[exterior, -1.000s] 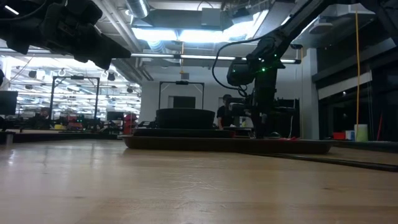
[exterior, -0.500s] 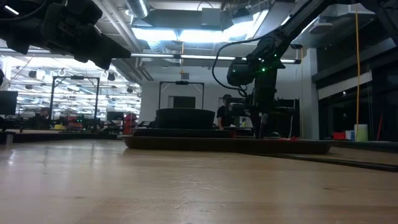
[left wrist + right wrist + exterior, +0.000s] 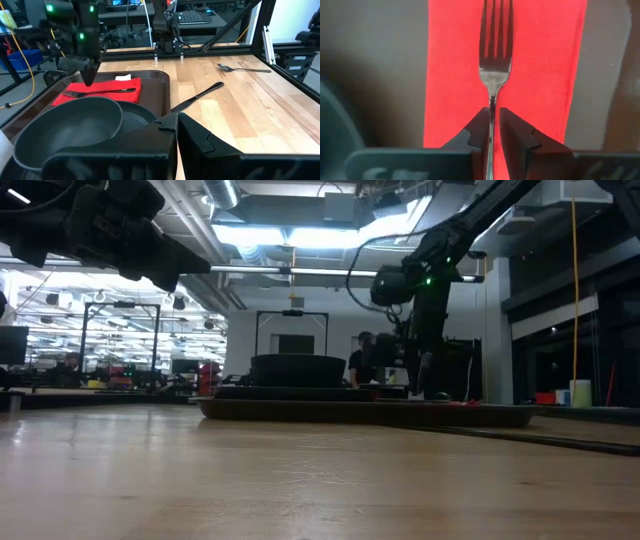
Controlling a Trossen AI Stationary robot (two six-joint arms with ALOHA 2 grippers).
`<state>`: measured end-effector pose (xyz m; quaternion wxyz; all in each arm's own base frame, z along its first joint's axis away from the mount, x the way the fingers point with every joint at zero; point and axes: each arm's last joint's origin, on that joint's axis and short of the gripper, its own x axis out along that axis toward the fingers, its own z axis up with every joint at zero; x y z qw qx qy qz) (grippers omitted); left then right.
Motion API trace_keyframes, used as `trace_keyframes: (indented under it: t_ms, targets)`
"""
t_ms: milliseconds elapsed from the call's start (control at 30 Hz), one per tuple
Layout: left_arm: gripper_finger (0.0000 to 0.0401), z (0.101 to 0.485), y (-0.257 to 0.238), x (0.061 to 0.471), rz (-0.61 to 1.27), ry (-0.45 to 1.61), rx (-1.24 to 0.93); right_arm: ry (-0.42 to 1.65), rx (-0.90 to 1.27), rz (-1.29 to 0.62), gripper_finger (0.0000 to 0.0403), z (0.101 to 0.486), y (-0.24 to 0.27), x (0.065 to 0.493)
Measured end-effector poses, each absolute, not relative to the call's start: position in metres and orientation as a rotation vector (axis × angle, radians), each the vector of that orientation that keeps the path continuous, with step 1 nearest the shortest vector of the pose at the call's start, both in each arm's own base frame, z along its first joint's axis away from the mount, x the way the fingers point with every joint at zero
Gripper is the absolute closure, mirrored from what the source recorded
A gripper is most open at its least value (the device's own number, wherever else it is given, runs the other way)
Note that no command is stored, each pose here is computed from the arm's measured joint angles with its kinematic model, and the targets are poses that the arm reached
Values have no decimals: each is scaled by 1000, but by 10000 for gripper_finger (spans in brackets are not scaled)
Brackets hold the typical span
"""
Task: Set up tray
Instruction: Put the black spoon on the red napkin to the left of the black fork
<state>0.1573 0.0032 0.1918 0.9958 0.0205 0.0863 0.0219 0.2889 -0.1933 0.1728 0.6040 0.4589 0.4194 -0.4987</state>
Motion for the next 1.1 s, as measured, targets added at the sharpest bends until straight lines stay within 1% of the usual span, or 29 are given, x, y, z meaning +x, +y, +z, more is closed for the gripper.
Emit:
trace_keyframes:
  t_ms: [167,267,567,800,1100]
  targets:
    - [393,192,3,157,44,173,41,914,1007,-1096,354,201,-188,283]
    - [394,192,3,157,44,172,41,893,944,-1045,354,221,-176,280]
    - [393,192,3,157,44,172,41,859,755,-995,354,273,-107,271]
    - [397,192,3,157,44,172,41,876,686,-929,354,283,-45,272]
    - [397,192,3,157,44,172,41,918,751,-863,354,280,24,268]
